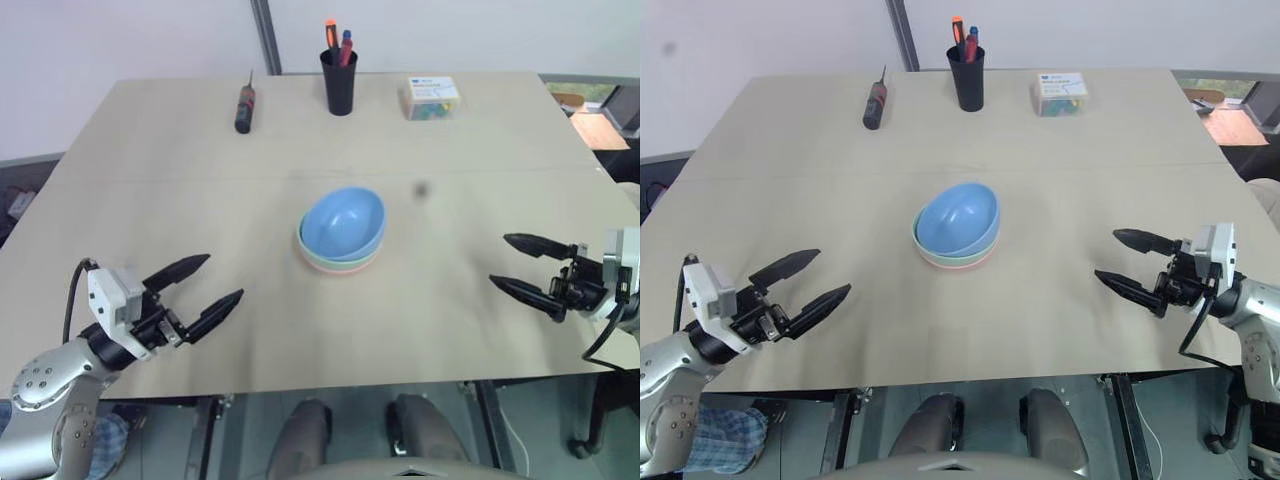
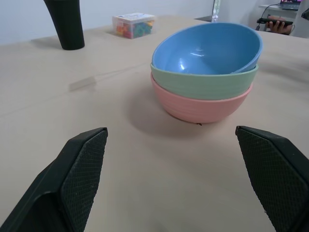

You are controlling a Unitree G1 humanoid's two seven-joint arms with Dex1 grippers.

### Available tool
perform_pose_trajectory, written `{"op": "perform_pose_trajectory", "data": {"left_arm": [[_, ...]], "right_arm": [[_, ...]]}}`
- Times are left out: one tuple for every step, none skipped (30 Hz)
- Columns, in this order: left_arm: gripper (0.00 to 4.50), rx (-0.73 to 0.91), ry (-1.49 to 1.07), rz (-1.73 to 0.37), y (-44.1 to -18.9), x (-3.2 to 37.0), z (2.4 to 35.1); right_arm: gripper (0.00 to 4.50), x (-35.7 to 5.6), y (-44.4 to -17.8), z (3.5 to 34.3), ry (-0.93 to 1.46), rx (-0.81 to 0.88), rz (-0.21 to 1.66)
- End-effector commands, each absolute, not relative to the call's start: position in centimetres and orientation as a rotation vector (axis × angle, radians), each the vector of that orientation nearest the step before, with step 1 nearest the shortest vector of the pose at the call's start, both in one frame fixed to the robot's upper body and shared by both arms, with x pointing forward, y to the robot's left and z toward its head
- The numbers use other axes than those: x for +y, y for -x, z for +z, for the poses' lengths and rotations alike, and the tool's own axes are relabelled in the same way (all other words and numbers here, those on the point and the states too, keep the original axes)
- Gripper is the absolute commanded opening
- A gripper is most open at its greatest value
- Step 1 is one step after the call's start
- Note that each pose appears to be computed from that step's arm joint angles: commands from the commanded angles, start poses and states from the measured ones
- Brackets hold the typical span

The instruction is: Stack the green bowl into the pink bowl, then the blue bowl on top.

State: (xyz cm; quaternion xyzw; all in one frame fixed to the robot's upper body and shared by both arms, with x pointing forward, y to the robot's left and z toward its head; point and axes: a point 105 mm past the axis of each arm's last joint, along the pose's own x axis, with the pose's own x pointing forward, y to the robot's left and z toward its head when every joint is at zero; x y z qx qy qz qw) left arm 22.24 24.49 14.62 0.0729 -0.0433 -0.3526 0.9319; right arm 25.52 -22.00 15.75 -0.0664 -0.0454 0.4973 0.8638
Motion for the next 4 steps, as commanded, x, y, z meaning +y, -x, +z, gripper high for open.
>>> {"op": "perform_pose_trajectory", "data": {"left_arm": [[4.50,-0.177,-0.224,-0.692,-21.90,24.56,16.32],[4.50,-0.186,-0.234,-0.690,-21.86,24.50,16.35],[4.50,-0.195,-0.242,-0.685,-21.88,24.47,16.41],[4.50,-0.199,-0.253,-0.680,-21.91,24.46,16.40]], "right_arm": [[4.00,-22.75,-25.25,16.38,0.180,-0.120,1.030],[4.00,-22.82,-25.31,16.43,0.178,-0.121,1.025],[4.00,-22.84,-25.36,16.48,0.178,-0.124,1.024],[4.00,-22.83,-25.36,16.49,0.179,-0.125,1.025]]}}
